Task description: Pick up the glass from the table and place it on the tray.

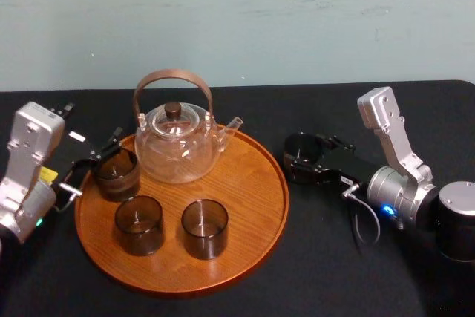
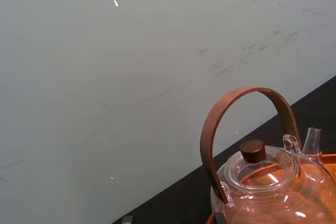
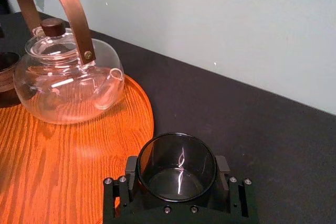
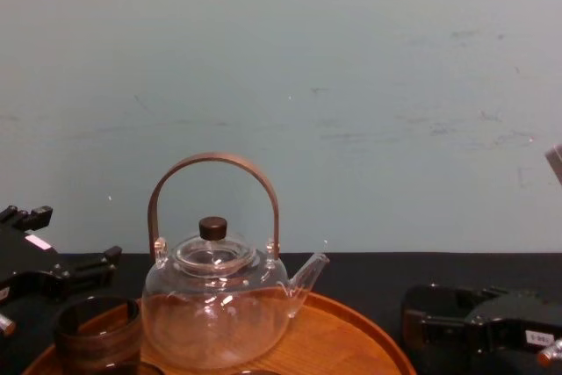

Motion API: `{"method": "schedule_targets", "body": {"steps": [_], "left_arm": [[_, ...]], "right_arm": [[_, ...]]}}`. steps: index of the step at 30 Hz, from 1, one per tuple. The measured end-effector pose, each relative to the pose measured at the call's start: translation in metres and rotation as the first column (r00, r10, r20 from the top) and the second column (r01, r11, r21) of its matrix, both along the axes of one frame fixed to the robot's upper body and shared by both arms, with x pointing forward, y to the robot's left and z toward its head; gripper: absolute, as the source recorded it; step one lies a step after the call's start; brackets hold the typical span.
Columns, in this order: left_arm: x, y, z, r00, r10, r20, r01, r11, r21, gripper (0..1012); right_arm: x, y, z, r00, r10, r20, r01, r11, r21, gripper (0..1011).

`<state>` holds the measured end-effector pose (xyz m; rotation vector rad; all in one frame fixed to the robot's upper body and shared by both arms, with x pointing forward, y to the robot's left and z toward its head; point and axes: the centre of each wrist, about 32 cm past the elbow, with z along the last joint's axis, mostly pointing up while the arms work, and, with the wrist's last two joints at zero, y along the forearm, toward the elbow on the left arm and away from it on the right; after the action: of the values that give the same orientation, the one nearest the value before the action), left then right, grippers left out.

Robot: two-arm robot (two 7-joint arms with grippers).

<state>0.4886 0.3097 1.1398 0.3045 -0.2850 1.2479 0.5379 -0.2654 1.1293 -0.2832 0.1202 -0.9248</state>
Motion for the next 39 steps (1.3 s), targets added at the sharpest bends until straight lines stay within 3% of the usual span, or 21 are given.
{"method": "schedule_targets", "body": {"steps": [8, 12, 18, 27, 39], "left_arm": [[0.0, 0.0, 0.0, 1.0, 0.0, 0.0, 0.0, 1.0, 0.0, 1001], [0.0, 0.0, 0.0, 1.0, 0.0, 0.0, 0.0, 1.0, 0.0, 1001], [0.0, 0.0, 0.0, 1.0, 0.0, 0.0, 0.0, 1.0, 0.0, 1001], [0.0, 0.0, 0.0, 1.0, 0.0, 0.0, 0.0, 1.0, 0.0, 1001], [0.0, 0.0, 0.0, 1.0, 0.0, 0.0, 0.0, 1.0, 0.0, 1001]], "right_arm": [[-0.005, -0.001, 0.004, 0.993, 0.021, 0.112, -0.016, 0.999, -0.048, 900], [-0.009, 0.001, 0.012, 0.983, 0.048, 0.175, -0.035, 0.997, -0.072, 900], [-0.014, 0.007, 0.02, 0.97, 0.093, 0.223, -0.079, 0.994, -0.072, 900], [-0.017, 0.022, 0.021, 0.955, 0.164, 0.245, -0.156, 0.986, -0.052, 900], [-0.013, 0.033, 0.011, 0.955, 0.199, 0.22, -0.2, 0.98, -0.016, 900]]}}
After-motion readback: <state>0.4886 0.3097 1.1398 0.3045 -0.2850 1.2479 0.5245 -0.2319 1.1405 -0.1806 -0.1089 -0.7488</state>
